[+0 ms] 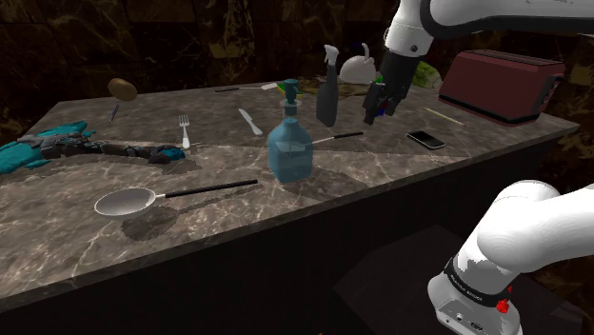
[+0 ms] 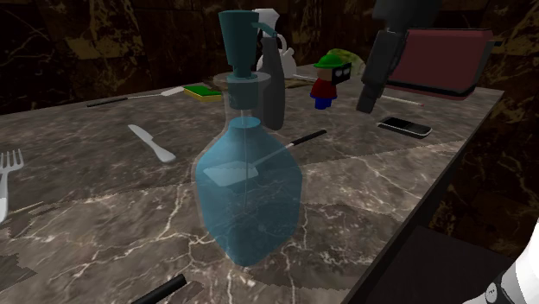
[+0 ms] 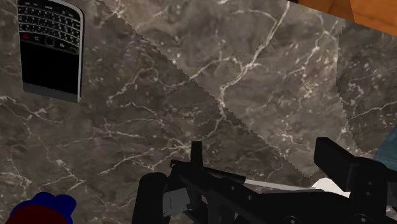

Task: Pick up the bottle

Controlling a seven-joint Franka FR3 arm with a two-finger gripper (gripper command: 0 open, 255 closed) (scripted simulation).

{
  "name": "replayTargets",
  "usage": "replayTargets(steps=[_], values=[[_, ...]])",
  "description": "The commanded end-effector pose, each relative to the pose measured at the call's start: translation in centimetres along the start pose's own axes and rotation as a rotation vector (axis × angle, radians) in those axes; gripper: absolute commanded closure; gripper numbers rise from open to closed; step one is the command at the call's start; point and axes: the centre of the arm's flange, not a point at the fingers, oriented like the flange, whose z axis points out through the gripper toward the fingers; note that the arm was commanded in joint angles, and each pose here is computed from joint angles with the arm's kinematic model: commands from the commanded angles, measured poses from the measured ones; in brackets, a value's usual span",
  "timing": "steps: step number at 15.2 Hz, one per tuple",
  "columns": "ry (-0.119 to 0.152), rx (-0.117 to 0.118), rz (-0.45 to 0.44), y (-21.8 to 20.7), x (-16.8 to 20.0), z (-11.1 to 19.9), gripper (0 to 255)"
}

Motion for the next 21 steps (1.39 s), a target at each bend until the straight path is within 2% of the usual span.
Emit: replayTargets(steps=[1, 21], values=[[0.0, 0.0, 0.0, 0.0, 0.0, 0.0, 0], [-0.143, -0.127, 0.032, -24.3, 9.7, -11.4, 0]])
